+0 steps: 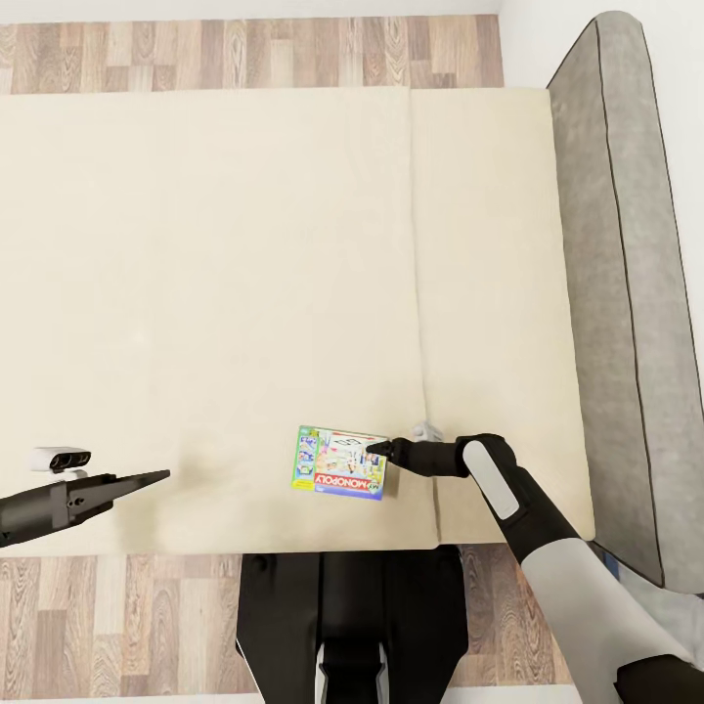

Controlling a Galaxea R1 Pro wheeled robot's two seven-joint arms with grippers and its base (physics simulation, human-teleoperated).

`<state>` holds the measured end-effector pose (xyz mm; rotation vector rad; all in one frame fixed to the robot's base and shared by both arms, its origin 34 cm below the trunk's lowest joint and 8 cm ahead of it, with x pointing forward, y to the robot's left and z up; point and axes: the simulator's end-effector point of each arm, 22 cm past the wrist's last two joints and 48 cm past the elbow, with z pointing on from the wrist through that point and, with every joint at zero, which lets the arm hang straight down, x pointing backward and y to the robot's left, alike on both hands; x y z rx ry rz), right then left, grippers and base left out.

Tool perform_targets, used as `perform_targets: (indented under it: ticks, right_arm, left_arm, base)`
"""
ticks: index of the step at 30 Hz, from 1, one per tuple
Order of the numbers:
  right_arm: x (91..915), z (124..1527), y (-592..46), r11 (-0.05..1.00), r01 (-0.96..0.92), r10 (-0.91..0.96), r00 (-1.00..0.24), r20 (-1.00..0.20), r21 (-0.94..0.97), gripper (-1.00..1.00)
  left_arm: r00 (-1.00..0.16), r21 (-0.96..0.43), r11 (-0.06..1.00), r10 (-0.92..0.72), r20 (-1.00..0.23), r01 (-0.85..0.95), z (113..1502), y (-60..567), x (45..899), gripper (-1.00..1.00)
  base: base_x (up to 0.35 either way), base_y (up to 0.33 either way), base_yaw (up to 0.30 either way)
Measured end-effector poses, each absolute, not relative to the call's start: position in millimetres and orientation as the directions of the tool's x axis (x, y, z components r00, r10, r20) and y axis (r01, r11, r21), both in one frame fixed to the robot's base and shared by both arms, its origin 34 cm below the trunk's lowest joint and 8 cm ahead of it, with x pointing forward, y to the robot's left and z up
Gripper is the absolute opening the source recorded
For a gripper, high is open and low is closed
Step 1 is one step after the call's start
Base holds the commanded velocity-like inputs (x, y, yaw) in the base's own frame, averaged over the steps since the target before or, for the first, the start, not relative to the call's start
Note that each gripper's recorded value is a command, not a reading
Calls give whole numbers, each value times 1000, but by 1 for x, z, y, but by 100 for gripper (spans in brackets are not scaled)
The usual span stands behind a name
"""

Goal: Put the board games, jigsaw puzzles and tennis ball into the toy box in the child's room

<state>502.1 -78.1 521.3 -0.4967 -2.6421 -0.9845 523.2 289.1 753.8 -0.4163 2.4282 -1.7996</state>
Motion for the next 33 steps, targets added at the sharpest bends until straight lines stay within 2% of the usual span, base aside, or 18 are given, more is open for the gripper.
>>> perform_targets:
  ticks: [33]
  right_arm:
    - [502,521,-78,710,408,219,-902,371,574,100]
  left_arm:
    - [-958,-949,267,-271,91,-166,754,289,523,100]
  base:
    - [0,0,0]
